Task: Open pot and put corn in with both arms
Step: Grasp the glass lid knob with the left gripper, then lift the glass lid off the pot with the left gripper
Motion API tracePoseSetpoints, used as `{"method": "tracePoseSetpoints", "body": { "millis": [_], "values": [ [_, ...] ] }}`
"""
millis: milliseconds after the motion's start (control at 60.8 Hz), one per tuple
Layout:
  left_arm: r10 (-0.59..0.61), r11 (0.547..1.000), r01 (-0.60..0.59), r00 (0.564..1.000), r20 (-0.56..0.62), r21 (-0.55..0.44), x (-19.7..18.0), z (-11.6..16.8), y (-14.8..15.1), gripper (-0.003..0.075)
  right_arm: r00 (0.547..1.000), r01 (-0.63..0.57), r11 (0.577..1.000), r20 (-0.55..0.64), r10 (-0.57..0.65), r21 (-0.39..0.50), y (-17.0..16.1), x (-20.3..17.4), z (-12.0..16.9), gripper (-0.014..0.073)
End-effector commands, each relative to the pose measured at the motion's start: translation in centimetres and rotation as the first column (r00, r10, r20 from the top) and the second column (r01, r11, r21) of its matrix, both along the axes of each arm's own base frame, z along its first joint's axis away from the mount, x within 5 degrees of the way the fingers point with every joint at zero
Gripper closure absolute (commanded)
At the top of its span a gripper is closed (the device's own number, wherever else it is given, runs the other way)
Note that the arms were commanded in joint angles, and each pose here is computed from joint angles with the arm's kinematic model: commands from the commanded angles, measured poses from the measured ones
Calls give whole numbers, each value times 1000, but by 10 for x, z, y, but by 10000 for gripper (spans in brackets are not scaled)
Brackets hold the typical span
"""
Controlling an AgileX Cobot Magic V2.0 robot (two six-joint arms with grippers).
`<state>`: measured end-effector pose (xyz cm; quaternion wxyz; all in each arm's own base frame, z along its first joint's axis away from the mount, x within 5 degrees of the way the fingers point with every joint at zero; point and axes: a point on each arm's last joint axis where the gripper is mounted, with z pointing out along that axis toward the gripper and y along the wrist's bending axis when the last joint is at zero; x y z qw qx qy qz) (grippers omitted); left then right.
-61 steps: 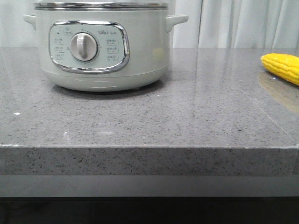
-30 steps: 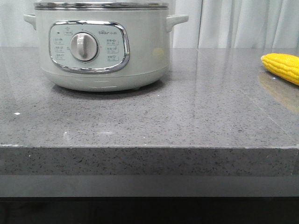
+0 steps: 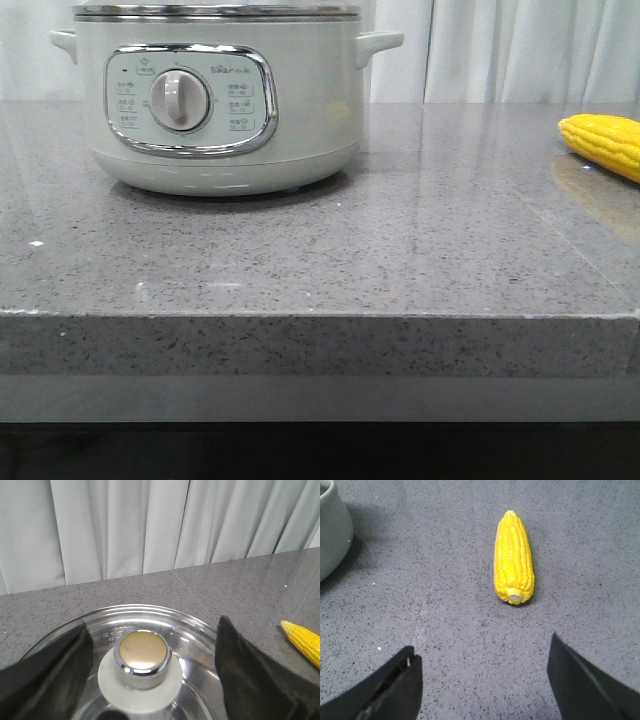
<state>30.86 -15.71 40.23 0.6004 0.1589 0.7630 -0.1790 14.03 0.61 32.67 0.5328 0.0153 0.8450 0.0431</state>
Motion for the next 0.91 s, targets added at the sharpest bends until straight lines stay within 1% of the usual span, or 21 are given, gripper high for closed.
{"method": "tracePoseSetpoints", "body": {
  "millis": [0, 230, 395, 741, 889],
  "values": [
    [13, 997, -3, 992, 124, -78, 5, 28, -4, 210, 996, 13, 1000, 93, -14, 5, -1, 4, 14, 53],
    [18, 997, -8, 992, 126, -79, 34, 24, -17, 210, 996, 13, 1000, 93, -14, 5, -1, 4, 14, 53],
    [31, 998, -24, 994, 101, -66, 51, 14, -19, 210, 996, 13, 1000, 93, -14, 5, -1, 4, 14, 53],
    [19, 999, -17, 999, 41, -38, 64, -10, -29, 210, 996, 13, 1000, 89, -13, 5, -1, 4, 14, 53],
    [17, 999, -16, 1000, 26, -30, 67, -15, -30, 210, 996, 13, 1000, 89, -13, 5, -1, 4, 14, 53]
  ]
}}
